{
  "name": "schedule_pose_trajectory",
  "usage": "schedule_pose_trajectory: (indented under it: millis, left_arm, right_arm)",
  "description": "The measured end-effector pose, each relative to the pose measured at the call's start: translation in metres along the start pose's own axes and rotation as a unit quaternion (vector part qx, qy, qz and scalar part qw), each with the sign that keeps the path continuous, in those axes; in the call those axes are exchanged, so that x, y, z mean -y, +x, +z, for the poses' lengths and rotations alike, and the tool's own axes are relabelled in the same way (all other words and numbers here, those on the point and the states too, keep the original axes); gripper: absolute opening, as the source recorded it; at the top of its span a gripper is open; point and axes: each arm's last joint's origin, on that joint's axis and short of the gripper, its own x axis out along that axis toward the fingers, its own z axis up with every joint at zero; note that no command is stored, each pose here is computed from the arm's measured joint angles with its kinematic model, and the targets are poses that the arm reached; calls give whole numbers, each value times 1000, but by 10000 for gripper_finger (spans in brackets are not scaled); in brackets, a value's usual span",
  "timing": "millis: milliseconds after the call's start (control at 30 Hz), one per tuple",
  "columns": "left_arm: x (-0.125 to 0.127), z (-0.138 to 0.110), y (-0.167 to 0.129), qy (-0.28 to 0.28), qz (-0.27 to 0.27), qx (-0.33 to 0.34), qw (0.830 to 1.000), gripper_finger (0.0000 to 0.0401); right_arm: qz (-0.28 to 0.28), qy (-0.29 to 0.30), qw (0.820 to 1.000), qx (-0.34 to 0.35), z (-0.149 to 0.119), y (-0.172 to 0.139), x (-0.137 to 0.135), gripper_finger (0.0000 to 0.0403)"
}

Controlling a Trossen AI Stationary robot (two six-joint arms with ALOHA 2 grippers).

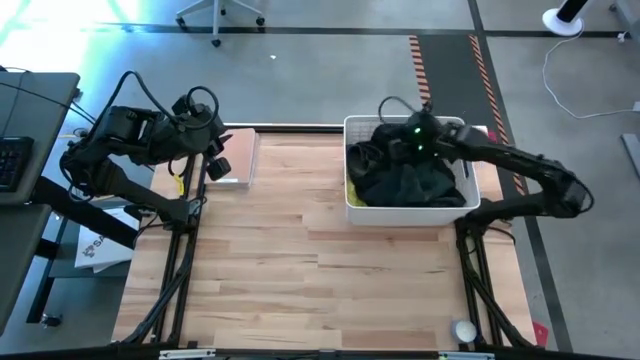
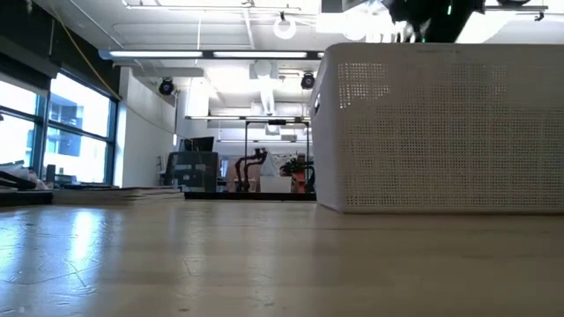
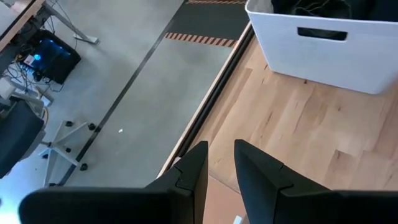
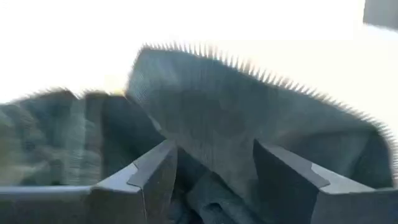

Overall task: Sort clothes
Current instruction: Put the dark blue jeans into the white laundry bin

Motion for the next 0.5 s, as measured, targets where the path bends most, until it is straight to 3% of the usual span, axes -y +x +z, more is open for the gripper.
schedule_pose_trajectory:
  millis: [100, 233, 400, 500]
  left_arm:
    - [0, 0, 0, -1, 2, 0, 1000, 76]
    - [-1, 0, 0, -8, 10, 2, 1000, 76]
    - [-1, 0, 0, -8, 10, 2, 1000, 76]
    - [0, 0, 0, -8, 10, 2, 1000, 76]
  right_arm:
    - [17, -10, 999, 51, 12, -32, -13, 208]
    - [85, -23, 989, 121, 18, -54, -37, 208]
    - [143, -72, 980, 122, 9, -42, -75, 208]
    - [131, -103, 982, 88, -1, -16, -94, 208]
